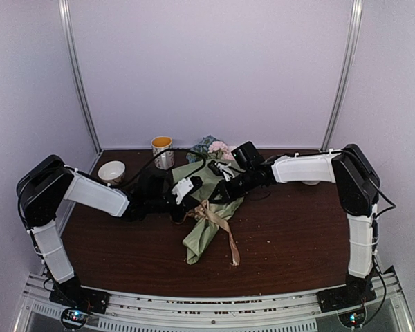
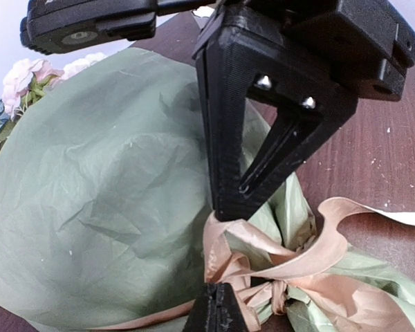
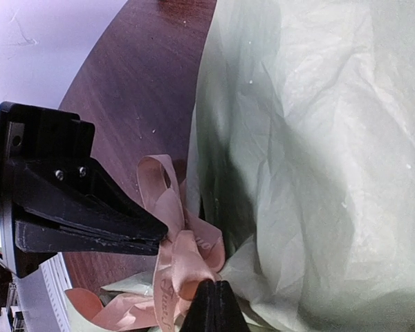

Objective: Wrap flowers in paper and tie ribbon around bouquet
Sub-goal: Cross the half-tied ribbon over the folded bouquet, then tie the half-tied ribbon around the folded bouquet.

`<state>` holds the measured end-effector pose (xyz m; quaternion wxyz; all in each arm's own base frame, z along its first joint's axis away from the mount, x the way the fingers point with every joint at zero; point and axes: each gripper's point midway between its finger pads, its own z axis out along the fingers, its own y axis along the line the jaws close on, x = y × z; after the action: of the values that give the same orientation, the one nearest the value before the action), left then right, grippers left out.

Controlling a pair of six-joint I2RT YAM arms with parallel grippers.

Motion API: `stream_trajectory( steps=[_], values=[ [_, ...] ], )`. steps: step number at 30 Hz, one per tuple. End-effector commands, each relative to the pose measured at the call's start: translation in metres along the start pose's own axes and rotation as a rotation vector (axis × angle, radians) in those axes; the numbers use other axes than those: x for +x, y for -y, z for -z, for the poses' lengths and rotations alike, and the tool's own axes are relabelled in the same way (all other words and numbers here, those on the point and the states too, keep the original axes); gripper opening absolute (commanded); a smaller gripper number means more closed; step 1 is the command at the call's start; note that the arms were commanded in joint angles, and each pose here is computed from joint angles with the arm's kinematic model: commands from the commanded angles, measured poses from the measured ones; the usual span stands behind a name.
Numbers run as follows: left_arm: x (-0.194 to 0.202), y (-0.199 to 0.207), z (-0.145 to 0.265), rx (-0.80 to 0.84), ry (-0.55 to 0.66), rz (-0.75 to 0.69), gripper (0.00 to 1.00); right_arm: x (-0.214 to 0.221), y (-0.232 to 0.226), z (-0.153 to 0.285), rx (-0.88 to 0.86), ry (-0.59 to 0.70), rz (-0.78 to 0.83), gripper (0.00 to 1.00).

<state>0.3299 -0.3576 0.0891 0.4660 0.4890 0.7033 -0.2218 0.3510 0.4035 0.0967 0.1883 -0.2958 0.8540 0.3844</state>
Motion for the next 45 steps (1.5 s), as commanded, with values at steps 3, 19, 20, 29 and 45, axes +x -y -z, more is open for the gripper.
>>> stream_trajectory(
  steps=[3, 19, 20, 29, 45],
  values=[
    [-0.009, 0.002, -0.001, 0.027, 0.019, -0.018, 0.00, -0.008, -0.016, 0.015, -0.040, 0.051, 0.058, 0.00],
    [0.006, -0.018, -0.017, -0.047, -0.091, -0.041, 0.38, -0.012, -0.040, 0.018, -0.139, 0.067, 0.073, 0.00],
    [0.006, -0.017, -0.017, -0.044, -0.089, -0.042, 0.39, -0.012, -0.040, 0.018, -0.139, 0.067, 0.073, 0.00],
    [0.002, -0.013, -0.023, -0.018, -0.059, -0.044, 0.44, -0.003, -0.048, 0.014, -0.160, 0.033, 0.083, 0.00],
    [-0.021, 0.007, -0.022, 0.097, 0.094, 0.011, 0.00, 0.009, -0.054, 0.011, -0.163, -0.016, 0.093, 0.00]
  ],
)
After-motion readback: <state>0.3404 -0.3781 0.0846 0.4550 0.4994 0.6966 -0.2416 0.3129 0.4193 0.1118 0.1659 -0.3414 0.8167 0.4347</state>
